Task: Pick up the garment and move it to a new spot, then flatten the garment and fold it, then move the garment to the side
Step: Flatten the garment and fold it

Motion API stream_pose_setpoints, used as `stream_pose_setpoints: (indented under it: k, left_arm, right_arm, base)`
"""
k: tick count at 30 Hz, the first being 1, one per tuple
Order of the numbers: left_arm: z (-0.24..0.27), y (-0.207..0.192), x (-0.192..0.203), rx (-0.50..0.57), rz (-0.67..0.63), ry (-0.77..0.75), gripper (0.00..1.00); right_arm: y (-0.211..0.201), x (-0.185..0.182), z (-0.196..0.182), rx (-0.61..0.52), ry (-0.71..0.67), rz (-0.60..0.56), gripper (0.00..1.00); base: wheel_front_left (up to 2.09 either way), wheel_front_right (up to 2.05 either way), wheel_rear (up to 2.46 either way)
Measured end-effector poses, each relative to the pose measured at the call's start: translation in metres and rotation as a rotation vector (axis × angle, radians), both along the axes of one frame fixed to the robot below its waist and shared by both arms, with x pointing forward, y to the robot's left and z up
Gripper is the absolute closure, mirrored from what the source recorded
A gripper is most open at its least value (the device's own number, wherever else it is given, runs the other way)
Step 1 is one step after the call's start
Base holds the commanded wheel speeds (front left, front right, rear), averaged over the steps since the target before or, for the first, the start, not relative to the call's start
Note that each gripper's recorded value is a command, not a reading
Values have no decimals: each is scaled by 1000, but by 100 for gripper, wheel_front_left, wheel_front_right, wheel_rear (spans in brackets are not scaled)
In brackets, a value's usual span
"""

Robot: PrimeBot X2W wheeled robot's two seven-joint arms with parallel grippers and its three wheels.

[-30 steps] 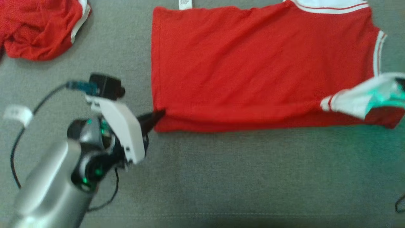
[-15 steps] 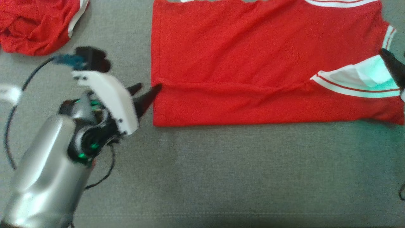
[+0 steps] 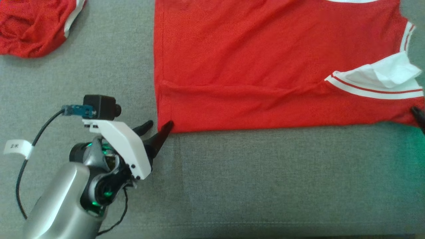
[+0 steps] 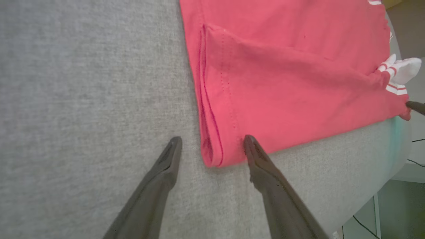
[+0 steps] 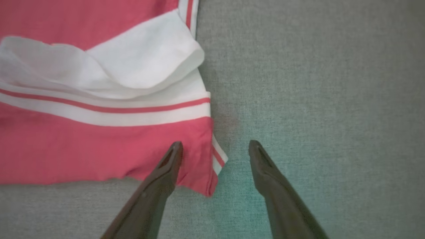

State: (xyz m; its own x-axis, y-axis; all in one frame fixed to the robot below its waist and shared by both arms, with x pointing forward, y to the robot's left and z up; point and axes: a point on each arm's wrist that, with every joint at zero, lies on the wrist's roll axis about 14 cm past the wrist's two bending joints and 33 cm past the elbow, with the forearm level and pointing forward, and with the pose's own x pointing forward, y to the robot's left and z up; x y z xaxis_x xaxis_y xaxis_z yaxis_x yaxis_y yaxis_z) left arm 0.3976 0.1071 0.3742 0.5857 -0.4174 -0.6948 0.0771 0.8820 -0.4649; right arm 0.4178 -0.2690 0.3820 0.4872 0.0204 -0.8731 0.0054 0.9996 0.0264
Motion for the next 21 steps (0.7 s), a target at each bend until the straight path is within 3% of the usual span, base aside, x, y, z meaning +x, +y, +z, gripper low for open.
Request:
stream_pose_setpoints:
  k: [5,18,19,20,21]
  left_arm:
    - [-4,0,14,9,2,-17,0]
    - [-8,-12,14,11,-81,2,0]
    - [-8,-14,12,10,-96,2,0]
    - [-8,-16,10,11,-113,4,62]
    - [-8,-18,8,12,-121,8,100]
  right_arm:
    - [9,0,-18,10,62,19,0]
    - [29,7,-16,59,81,71,0]
    - [30,6,-16,62,83,73,17]
    - [30,6,-16,65,83,73,87]
    - [30,4,-15,65,84,72,100]
  base:
    - [0,0,0]
    - [0,0,0]
    - [0,0,0]
    - [0,0,0]
    - [0,0,0]
